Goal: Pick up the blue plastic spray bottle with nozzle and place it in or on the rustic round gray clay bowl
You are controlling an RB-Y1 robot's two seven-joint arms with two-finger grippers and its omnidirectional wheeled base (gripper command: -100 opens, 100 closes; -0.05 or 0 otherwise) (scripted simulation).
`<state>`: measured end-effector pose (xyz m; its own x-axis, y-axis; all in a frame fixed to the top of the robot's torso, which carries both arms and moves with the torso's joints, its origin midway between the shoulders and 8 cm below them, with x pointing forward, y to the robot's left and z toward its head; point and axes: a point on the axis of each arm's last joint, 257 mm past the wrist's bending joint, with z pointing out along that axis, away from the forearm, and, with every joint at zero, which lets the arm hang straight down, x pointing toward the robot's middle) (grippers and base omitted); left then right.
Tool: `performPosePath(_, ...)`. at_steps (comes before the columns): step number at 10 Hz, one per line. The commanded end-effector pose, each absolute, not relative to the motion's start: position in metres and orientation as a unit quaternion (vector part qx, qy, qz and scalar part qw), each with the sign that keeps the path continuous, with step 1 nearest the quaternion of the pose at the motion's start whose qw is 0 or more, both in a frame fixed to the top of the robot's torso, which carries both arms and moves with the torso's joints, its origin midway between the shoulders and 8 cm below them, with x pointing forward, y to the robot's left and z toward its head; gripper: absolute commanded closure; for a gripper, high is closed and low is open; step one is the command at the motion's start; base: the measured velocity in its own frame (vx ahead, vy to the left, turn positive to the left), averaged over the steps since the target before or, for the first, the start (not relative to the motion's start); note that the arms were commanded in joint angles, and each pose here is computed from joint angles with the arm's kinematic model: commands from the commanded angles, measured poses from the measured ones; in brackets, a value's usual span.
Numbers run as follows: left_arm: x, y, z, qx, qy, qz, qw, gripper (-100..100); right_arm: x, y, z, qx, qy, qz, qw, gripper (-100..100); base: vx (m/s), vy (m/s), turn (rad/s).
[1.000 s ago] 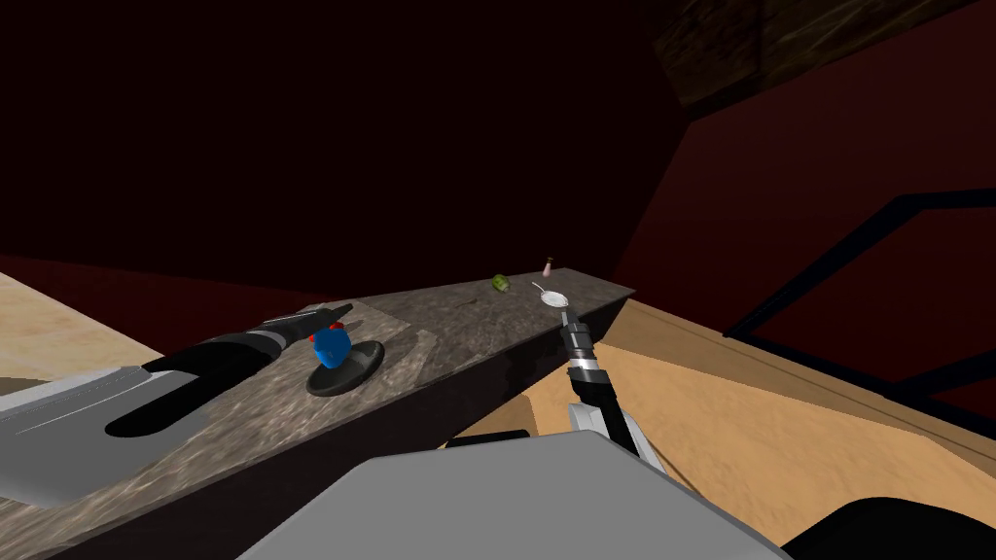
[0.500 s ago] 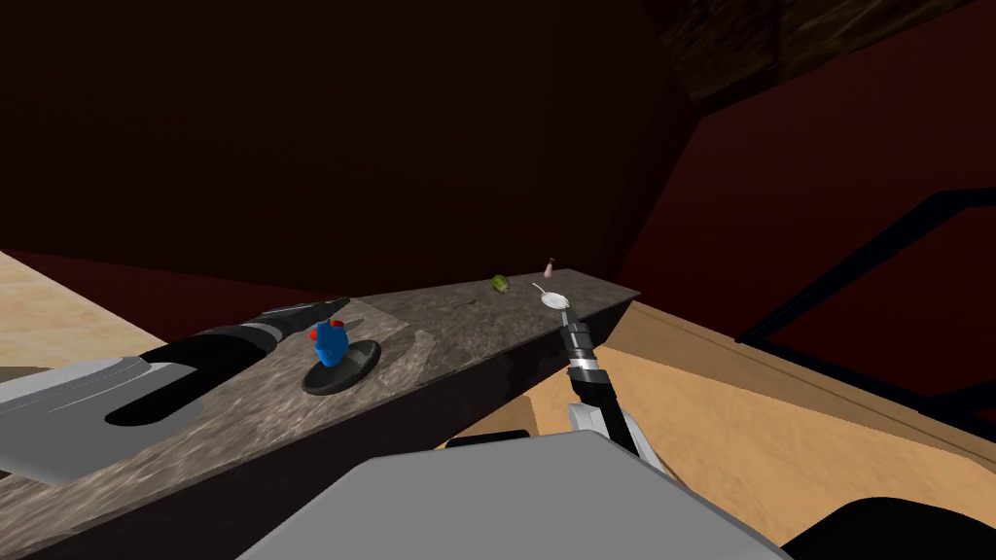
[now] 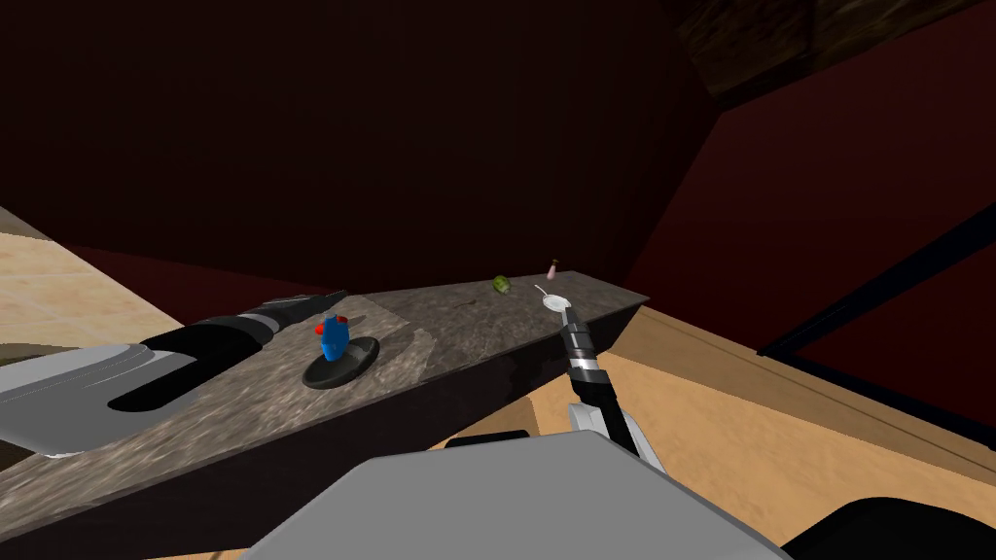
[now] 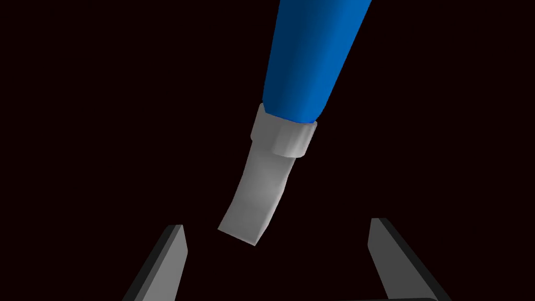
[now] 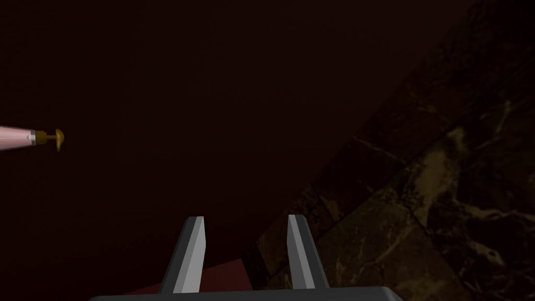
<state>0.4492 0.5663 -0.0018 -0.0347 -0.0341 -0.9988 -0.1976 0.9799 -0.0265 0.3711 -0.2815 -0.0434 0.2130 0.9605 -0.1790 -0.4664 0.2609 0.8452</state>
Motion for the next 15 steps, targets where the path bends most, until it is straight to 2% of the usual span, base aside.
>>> performPosePath(1,0.456,0.57,0.009,-0.073,0.71,0.053,0.699,-100,0.371,-0.282,-0.043,0.335,0.369,0.507,0.703,0,0.03,-0.127,0.089)
performPosePath(4,0.453,0.587,-0.002,-0.066,0.722,0.054,0.687,-100,0.371,-0.281,-0.043,0.335,0.369,0.507,0.703,0,0.006,-0.02,-0.014)
performPosePath(7,0.462,0.598,0.008,-0.051,0.721,0.051,0.689,-100,0.371,-0.281,-0.043,0.335,0.369,0.507,0.703,0,0.02,-0.098,0.085)
performPosePath(9,0.459,0.606,0.0,-0.05,0.729,0.048,0.681,-100,0.371,-0.281,-0.043,0.335,0.369,0.507,0.703,0,0.002,0.0,-0.009)
performPosePath(15,0.468,0.628,0.007,-0.034,0.744,0.042,0.666,-100,0.371,-0.281,-0.043,0.335,0.369,0.507,0.703,0,0.01,-0.064,0.064)
